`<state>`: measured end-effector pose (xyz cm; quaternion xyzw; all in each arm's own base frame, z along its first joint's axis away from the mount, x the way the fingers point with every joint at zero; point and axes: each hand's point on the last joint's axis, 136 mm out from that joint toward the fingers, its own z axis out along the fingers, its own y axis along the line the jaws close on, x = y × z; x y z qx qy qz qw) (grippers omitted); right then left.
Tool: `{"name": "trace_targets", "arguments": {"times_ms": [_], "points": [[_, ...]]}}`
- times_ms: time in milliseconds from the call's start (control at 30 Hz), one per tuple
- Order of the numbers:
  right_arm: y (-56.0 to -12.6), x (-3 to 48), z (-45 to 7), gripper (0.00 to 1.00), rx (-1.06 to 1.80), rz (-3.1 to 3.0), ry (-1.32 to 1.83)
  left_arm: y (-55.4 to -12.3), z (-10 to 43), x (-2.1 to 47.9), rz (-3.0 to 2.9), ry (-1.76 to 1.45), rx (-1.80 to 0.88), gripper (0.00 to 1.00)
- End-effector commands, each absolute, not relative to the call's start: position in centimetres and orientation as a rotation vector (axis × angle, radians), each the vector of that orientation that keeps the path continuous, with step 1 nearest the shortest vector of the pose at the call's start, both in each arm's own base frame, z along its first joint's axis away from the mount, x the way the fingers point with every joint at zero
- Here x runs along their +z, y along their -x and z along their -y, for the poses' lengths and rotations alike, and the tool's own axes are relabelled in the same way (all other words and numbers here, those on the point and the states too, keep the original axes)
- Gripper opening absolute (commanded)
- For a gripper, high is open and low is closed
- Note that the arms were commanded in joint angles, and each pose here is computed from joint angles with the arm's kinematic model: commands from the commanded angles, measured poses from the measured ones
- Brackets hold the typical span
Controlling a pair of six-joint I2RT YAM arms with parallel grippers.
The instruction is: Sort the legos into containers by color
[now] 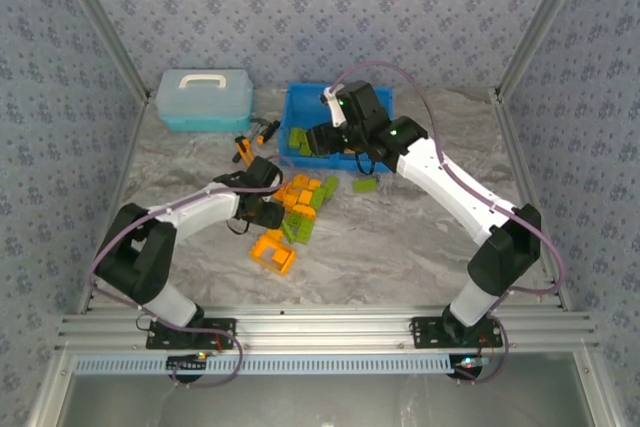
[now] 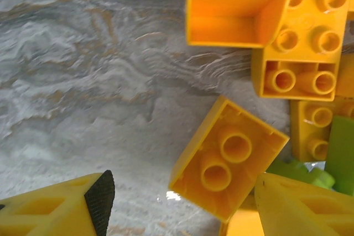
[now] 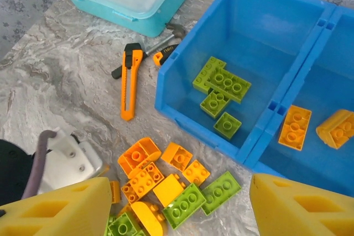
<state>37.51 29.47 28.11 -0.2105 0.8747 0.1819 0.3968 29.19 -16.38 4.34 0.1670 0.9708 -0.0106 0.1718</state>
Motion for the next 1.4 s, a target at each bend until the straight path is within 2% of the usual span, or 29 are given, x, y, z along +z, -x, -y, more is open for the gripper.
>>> {"name": "trace_targets", "arguments": {"times_ms": [0,167,367,667,767,900,1000,1100,1367], "points": [[-37.3,29.7,-28.6,0.7,0.475,-2.171,0.51,-29.2,17.8,4.7,-2.757,-0.549,-0.072,0.71],[-37.3,29.2,-28.4,0.7,0.495,-2.184,0.503,-29.7,18.4,4.3,-2.773,-0.571,-0.063,0.71],[-37.0,29.9,-27.8,0.71,0.494,-2.168,0.494,-30.1,18.0,3.0,-2.837,-0.571,0.018,0.59],[-36.7,30.8,-26.8,0.72,0.518,-2.156,0.431,-30.1,18.2,3.6,-2.828,-0.486,-0.02,0.41],[-36.6,31.6,-25.4,0.76,0.521,-2.149,0.339,-30.9,18.7,6.4,-2.763,-0.418,-0.074,0.39],[-36.3,32.2,-21.5,0.84,0.491,-2.123,0.133,-32.8,19.7,14.1,-2.599,-0.28,-0.174,0.38],[-35.4,31.9,-19.1,0.87,0.453,-2.097,0.033,-34.8,22.5,19.5,-2.464,-0.201,-0.286,0.38],[-34.1,30.8,-17.4,0.89,0.434,-2.089,-0.025,-37.3,27.2,22.7,-2.365,-0.223,-0.377,0.37],[-30.6,28.9,-14.0,0.9,0.374,-2.098,-0.094,-43.3,39.8,23.6,-2.274,-0.436,-0.378,0.35]]}}
